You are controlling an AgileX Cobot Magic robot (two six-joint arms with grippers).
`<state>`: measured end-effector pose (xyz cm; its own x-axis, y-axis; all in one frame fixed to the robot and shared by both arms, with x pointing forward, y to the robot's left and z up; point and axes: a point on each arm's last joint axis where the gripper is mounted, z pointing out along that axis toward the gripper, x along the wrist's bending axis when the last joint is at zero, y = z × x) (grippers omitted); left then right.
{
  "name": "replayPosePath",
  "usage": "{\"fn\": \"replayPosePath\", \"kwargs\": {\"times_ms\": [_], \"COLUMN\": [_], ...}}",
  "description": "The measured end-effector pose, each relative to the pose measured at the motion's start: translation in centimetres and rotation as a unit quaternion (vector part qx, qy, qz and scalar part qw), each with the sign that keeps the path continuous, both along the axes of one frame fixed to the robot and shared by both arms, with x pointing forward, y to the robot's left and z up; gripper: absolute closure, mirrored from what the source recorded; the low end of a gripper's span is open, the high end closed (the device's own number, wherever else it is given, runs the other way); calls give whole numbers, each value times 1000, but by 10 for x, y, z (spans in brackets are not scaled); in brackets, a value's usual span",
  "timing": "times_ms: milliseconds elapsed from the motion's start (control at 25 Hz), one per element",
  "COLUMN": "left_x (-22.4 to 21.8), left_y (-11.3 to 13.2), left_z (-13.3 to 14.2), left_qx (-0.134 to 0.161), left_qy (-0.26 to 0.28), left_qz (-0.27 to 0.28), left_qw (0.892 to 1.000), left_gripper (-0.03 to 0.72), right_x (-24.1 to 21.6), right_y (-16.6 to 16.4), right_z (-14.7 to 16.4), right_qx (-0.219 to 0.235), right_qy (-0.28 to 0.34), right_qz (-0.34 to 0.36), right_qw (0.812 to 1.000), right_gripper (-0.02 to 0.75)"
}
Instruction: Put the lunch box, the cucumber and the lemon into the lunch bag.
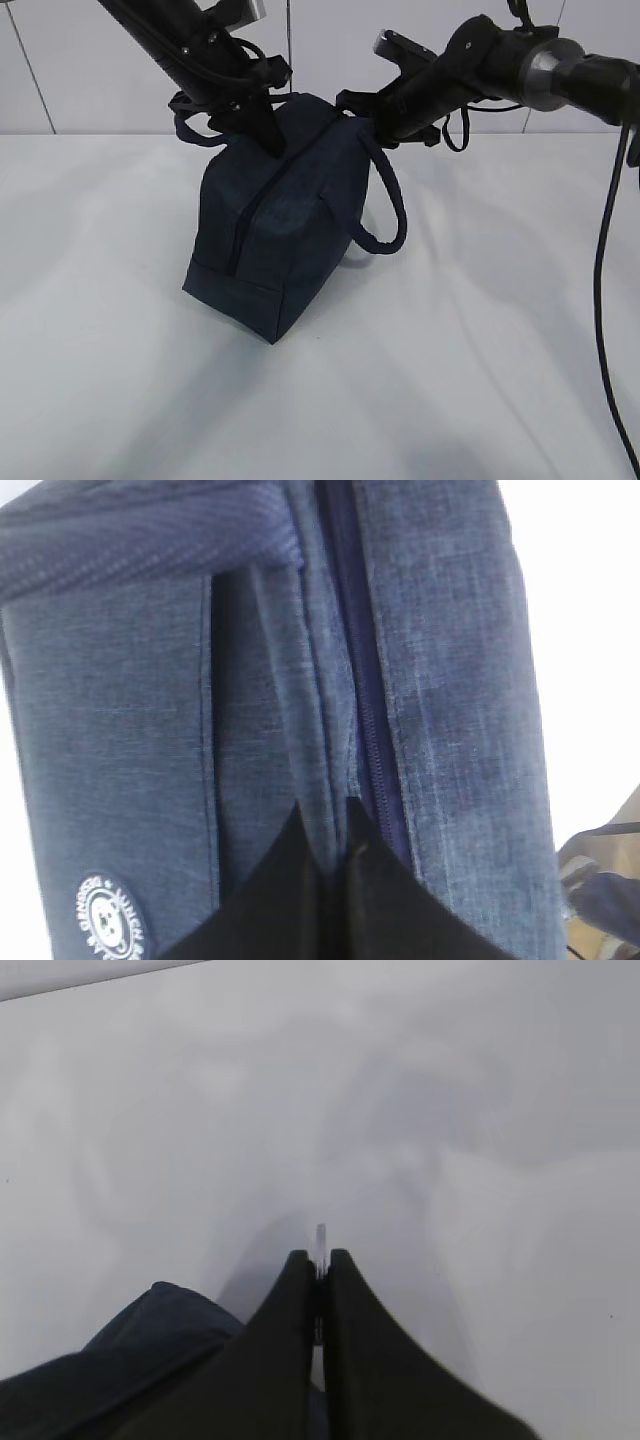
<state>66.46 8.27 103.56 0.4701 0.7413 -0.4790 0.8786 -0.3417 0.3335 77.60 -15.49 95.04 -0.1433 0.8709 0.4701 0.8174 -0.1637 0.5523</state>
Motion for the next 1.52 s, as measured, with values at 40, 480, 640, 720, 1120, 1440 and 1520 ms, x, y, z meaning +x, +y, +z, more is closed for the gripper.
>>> {"fn": "replayPosePath", "kwargs": {"times_ms": [40, 480, 640, 720, 1120, 1440, 1520], "left_x": [0, 2, 2, 2, -9, -32, -43], "left_y": [1, 7, 7, 8, 27, 48, 54], "left_z": [0, -3, -3, -1, 41, 66, 73], "left_qx": [4, 45, 46, 46, 106, 155, 161], "left_qy": [-2, -17, -17, -20, -82, -99, -100], "left_qz": [0, 0, 1, 1, 27, 64, 64], "left_qw": [1000, 999, 999, 999, 991, 981, 980], "left_gripper": [699, 584, 374, 323, 288, 291, 292], "right_x": [0, -1, -10, -17, -27, -39, -47], "right_y": [0, 0, -2, -3, -20, -21, -22], "right_z": [5, 78, 107, 119, 135, 158, 172], "right_qx": [-8, -46, -67, -75, -97, -75, -74], "right_qy": [-3, -63, -67, -60, -36, -40, -45], "right_qz": [9, 61, 84, 97, 102, 96, 94], "right_qw": [1000, 995, 992, 991, 989, 992, 992], "right_gripper": [709, 464, 424, 421, 421, 421, 421]}}
